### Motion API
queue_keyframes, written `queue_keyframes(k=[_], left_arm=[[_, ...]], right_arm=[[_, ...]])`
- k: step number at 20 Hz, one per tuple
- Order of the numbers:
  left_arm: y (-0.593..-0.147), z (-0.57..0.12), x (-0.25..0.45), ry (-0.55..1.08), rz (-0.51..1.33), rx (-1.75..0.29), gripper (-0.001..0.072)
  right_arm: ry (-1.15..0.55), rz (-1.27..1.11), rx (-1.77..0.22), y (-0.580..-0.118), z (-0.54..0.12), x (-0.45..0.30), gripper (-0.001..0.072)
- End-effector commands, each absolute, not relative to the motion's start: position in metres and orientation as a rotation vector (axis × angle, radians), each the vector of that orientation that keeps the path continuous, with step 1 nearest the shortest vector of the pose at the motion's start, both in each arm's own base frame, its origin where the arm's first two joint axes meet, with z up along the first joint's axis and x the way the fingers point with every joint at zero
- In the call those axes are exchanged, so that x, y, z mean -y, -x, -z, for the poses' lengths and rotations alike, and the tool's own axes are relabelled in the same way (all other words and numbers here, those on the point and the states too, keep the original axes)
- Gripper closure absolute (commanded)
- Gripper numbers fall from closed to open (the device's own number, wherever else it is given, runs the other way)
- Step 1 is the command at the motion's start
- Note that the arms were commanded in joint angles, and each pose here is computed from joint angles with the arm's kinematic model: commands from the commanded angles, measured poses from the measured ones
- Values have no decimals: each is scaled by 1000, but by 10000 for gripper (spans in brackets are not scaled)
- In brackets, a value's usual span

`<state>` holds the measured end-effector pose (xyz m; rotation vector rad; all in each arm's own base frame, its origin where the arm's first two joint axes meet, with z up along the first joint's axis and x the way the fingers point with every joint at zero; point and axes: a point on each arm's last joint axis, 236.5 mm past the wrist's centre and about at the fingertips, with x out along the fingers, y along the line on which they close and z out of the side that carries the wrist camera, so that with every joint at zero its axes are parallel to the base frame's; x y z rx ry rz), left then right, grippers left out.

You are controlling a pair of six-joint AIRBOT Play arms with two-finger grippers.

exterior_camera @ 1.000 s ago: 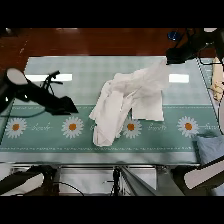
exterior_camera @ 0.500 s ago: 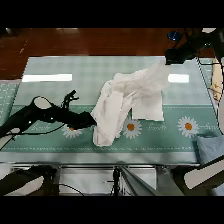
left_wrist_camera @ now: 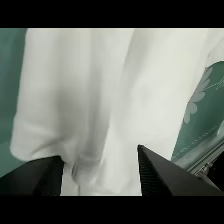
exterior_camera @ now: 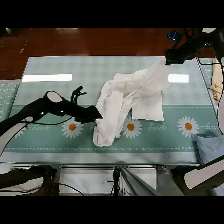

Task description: Fold the shirts.

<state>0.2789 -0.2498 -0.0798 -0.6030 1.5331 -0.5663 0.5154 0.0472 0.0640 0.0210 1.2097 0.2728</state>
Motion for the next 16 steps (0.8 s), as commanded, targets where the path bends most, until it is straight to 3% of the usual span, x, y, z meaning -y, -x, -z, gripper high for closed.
queue_keyframes(k=[1,2,4,5,11,16], left_arm=[[-282,88,272,580,604,-1590,147],[-279,92,276,572,614,-1616,175],[-275,99,280,560,632,-1653,587],[-275,98,280,543,653,-1644,668],[-319,20,274,534,747,-1441,670],[-371,-163,236,484,813,-966,670]], right_arm=[[-22,-273,-1215,-514,-64,-47,689],[-22,-273,-1216,-514,-64,-47,688],[-19,-276,-1217,-513,-64,-47,688],[-18,-276,-1220,-513,-64,-47,689],[-25,-289,-1191,-510,-78,-51,688],[-64,-356,-969,-499,-174,-72,688]])
